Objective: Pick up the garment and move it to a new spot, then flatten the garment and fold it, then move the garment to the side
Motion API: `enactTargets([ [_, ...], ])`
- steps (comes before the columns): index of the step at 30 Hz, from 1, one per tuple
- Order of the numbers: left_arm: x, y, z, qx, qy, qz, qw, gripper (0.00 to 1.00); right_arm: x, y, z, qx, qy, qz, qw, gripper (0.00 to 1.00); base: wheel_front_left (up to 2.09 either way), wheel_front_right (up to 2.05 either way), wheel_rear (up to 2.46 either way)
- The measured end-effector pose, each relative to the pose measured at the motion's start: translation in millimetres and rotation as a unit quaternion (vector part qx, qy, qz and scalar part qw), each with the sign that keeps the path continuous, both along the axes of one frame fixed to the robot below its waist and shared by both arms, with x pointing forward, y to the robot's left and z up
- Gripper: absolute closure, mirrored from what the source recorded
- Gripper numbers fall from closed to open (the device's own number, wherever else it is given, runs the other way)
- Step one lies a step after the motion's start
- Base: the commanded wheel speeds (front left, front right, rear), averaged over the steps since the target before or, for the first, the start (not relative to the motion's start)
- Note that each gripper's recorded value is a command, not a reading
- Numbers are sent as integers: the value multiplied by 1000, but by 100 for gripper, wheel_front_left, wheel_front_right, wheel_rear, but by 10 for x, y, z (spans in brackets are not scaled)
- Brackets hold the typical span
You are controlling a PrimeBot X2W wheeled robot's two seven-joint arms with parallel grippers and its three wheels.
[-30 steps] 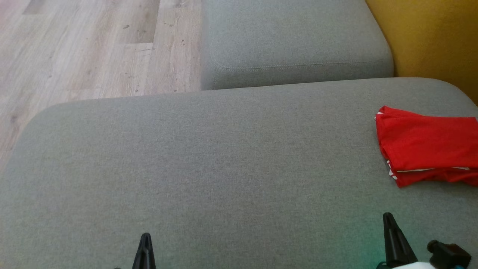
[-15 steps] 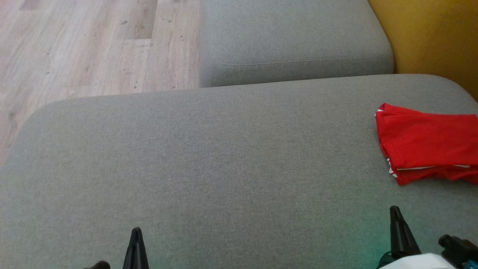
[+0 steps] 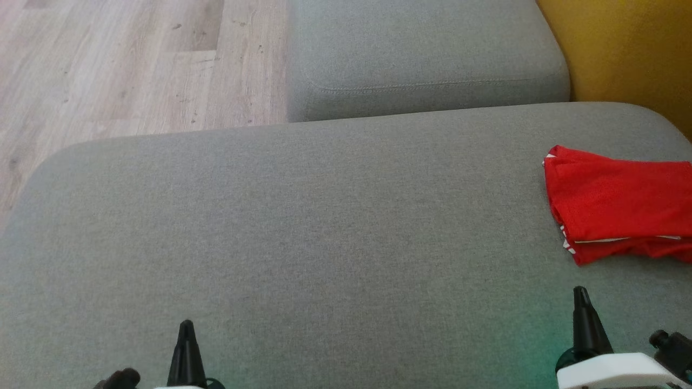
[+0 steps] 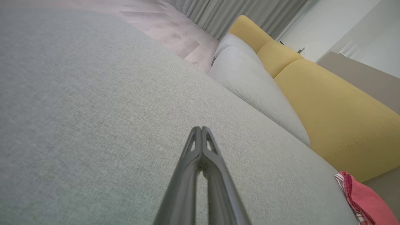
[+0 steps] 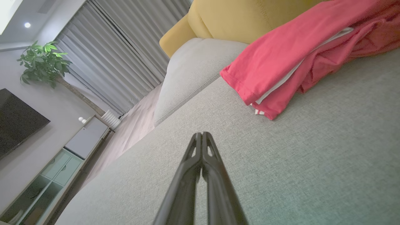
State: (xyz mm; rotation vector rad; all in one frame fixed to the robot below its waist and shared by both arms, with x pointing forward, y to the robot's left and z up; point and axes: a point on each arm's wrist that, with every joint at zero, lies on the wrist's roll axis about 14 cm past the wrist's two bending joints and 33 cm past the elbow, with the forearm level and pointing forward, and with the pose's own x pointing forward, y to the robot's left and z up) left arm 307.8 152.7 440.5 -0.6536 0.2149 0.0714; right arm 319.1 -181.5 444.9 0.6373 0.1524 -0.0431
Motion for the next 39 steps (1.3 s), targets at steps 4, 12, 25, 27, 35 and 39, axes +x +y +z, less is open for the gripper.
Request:
enactTargets([
  [4, 17, 26, -20, -22, 6, 6, 1000, 100, 16, -22, -3, 23, 2, -8, 1000, 100, 0, 0, 0],
  [12, 86, 52, -8, -68, 10, 14, 998, 100, 80, -48, 21, 70, 4, -19, 997, 100, 0, 0, 0],
  [25, 184, 94, 20, -138, 10, 24, 990, 100, 165, -97, 59, 140, 2, -37, 990, 100, 0, 0, 0],
  [27, 194, 103, 21, -149, 9, 27, 988, 100, 176, -106, 65, 151, 2, -40, 988, 100, 0, 0, 0],
  [35, 270, 138, 61, -196, 5, 34, 980, 100, 213, -134, 72, 198, 3, -50, 979, 100, 0, 0, 0],
  [39, 308, 147, 83, -219, 2, 37, 975, 100, 251, -141, 94, 221, 1, -52, 974, 100, 0, 0, 0],
])
